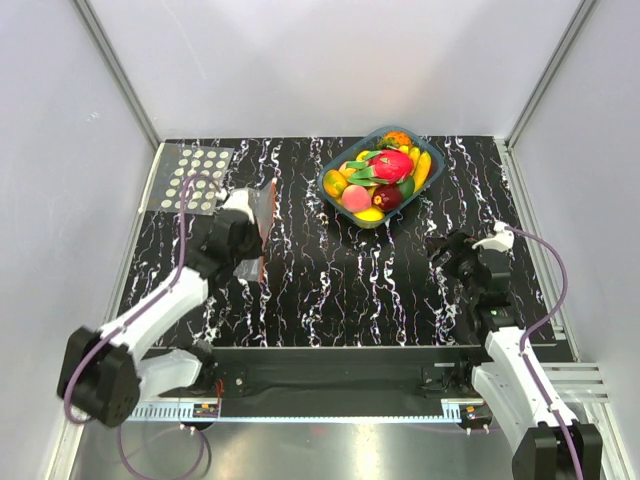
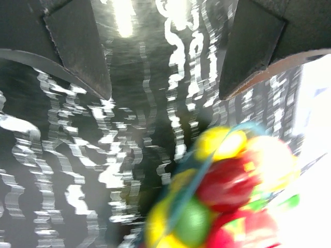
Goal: Place the food in the zip-top bag and seal the zipper
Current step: Pick up the zipper food storage bag at the corner of the board, then open the zipper of the food storage bag.
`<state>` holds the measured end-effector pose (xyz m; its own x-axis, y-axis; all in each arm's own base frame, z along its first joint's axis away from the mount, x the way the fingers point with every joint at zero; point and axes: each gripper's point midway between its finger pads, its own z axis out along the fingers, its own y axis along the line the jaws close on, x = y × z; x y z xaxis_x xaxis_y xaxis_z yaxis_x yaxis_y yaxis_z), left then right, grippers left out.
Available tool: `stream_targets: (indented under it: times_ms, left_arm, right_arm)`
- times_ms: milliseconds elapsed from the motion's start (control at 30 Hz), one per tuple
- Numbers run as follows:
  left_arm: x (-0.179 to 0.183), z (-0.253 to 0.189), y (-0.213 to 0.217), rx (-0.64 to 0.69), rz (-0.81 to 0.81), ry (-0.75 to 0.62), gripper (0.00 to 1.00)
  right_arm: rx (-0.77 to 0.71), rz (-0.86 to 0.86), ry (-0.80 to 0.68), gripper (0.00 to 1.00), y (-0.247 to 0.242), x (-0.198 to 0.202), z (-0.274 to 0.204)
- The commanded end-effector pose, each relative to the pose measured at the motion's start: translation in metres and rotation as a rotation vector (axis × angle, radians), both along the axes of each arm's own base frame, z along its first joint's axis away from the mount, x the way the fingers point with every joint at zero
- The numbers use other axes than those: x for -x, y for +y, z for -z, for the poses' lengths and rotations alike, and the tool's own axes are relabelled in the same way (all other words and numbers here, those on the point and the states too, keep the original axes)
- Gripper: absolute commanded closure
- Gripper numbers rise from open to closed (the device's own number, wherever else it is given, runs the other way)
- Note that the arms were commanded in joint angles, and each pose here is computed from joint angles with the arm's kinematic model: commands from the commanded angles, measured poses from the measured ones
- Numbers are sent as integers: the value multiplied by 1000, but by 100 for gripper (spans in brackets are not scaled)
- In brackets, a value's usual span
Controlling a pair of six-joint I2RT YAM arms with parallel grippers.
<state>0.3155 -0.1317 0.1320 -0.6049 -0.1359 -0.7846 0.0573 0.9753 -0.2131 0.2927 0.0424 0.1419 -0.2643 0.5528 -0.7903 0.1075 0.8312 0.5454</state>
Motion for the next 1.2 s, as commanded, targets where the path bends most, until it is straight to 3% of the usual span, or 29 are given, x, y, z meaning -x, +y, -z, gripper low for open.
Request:
stream_targets:
  times_ms: [0,167,267,433,867,1167]
  left_arm:
    - [9,-21,-21,144,26,-134,100]
    - [30,-13,-50,186,114,-120,100]
    - [44,-2,-59,185,155,-102,100]
    - [61,3,-81,302,242,-124,100]
    - [72,5,-91,310,295,-158,100]
    - [75,3,-89,300,302,-182,100]
  right_arm:
    - [-23,-204,-121,9,35,-7,-36]
    - [-142,-440,-84,21,94,-2,-40]
    - [-143,-519,-7,19,136,9,-31]
    - [-196,-591,16,19,187,28,-35]
    - [-109,-641,120,32,299,1,-13]
    - [-88,-636,182,37,327,-14,10]
